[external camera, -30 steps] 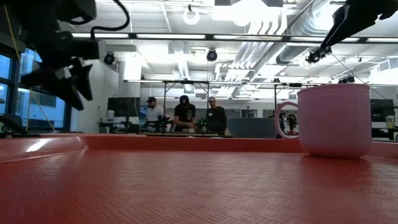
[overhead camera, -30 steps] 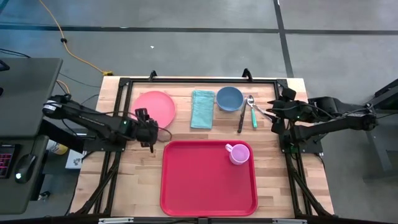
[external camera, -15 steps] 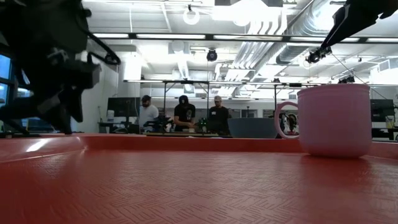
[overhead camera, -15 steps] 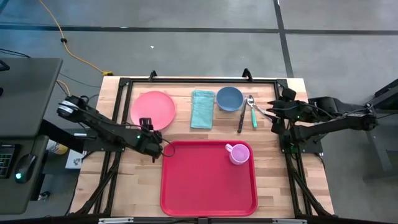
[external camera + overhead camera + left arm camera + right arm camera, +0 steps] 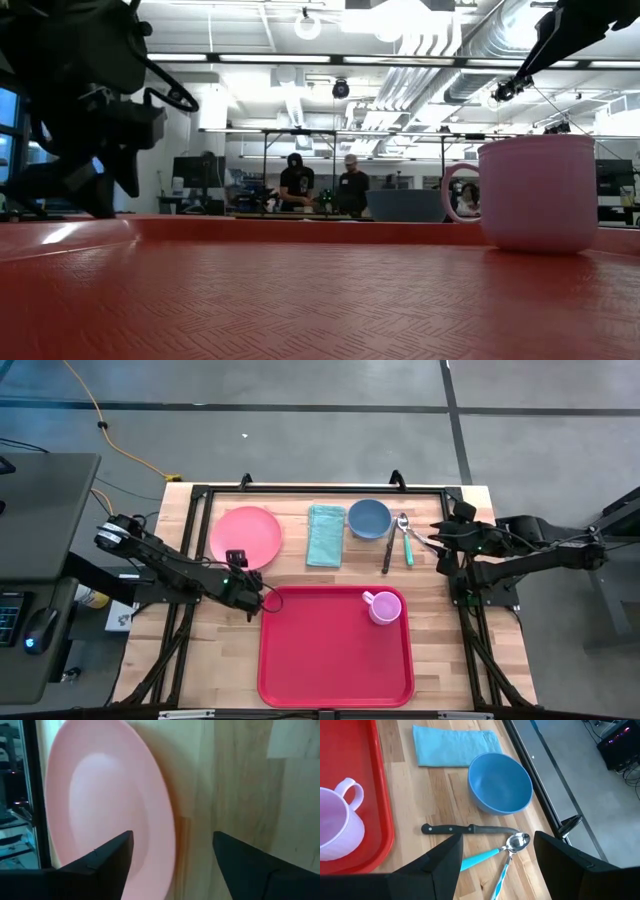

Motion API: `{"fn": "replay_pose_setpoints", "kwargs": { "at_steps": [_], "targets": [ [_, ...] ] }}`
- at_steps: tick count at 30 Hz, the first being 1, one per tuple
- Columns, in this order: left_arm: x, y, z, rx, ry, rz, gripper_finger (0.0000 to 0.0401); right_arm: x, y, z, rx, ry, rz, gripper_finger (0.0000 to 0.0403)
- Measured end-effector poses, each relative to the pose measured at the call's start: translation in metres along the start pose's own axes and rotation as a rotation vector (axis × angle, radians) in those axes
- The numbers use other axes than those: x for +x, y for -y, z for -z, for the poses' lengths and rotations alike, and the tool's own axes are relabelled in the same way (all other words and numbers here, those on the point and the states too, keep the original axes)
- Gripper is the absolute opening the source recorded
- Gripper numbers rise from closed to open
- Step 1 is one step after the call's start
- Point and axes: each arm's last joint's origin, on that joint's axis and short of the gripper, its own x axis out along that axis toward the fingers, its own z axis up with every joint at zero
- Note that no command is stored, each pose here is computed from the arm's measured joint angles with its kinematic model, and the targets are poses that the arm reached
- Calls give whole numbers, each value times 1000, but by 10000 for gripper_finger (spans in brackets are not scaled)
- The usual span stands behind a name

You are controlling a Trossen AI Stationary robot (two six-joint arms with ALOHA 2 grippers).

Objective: Set up tray
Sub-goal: Put the pink plate on the red tray

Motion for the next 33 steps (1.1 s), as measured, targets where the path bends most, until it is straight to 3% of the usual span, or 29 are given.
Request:
{"fn": "replay_pose_setpoints", "kwargs": {
  "at_steps": [33],
  "targets": [
    [26, 11, 20, -73, 18, -143, 314, 0, 0, 0, 3, 2, -6, 225]
  ]
}}
